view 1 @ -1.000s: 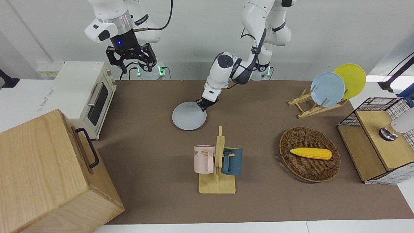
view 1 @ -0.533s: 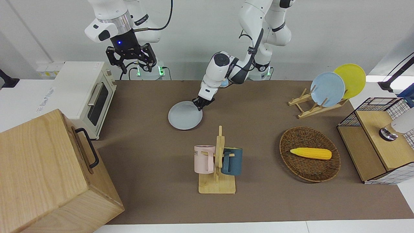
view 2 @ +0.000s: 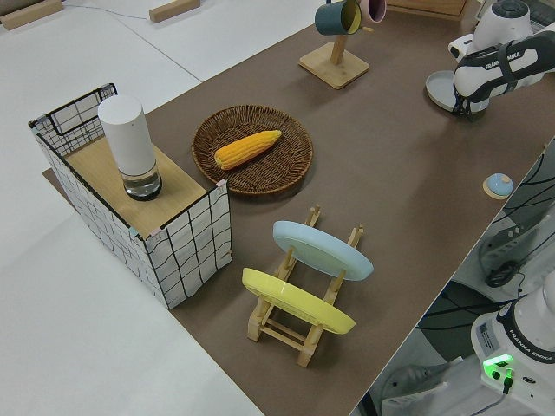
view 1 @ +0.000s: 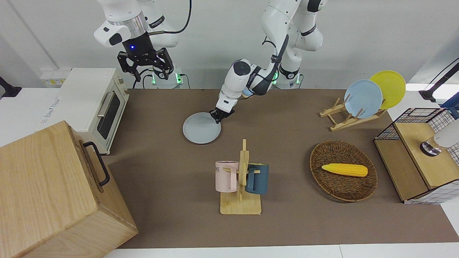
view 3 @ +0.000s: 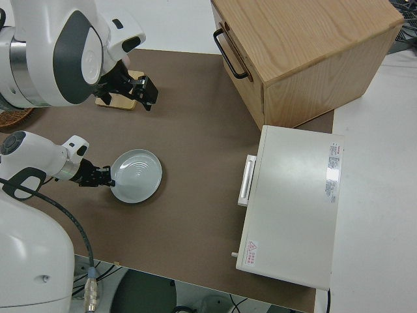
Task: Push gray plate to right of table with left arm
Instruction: 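Continue pushing the gray plate farther toward the toaster oven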
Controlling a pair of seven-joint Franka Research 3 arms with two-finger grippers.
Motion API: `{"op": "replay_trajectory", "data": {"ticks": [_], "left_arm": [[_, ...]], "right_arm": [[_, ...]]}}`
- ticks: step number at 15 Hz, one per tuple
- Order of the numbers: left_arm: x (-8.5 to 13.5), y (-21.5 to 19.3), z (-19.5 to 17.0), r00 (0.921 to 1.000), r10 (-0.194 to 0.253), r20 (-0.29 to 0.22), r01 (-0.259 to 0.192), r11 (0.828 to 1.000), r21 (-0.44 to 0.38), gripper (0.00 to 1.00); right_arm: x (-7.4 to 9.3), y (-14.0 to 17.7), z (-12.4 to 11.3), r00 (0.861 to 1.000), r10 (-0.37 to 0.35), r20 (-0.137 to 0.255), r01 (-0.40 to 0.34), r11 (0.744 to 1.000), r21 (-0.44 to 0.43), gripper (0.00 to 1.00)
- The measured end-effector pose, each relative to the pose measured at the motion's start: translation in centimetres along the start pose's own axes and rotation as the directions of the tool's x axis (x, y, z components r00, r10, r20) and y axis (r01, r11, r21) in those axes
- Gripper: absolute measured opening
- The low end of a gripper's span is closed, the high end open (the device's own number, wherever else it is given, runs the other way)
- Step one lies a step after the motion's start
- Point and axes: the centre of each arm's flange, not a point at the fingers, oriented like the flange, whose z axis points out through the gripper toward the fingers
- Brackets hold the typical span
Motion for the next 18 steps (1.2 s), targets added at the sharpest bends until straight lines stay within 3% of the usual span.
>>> {"op": "replay_trajectory", "data": {"ticks": [4,6,9,12,18], "left_arm": [[0.0,0.0,0.0,1.0000,0.002,-0.002,-0.002,1.000,0.000,0.06],[0.0,0.0,0.1,1.0000,0.003,-0.001,-0.003,1.000,0.002,0.24],[0.1,-0.1,0.3,0.9999,0.015,-0.006,-0.015,1.000,0.009,0.69],[0.1,0.0,0.2,0.9987,0.047,-0.021,-0.046,0.999,0.022,0.98],[0.9,-0.3,-1.0,0.9848,0.159,-0.070,-0.151,0.983,0.107,0.99]], "right_arm": [[0.0,0.0,0.0,1.000,0.000,0.000,0.000,1.000,0.000,1.00],[0.0,0.0,0.0,1.000,0.000,0.000,0.000,1.000,0.000,1.00],[0.0,0.0,0.0,1.000,0.000,0.000,0.000,1.000,0.000,1.00],[0.0,0.0,0.0,1.000,0.000,0.000,0.000,1.000,0.000,1.00],[0.0,0.0,0.0,1.000,0.000,0.000,0.000,1.000,0.000,1.00]]}}
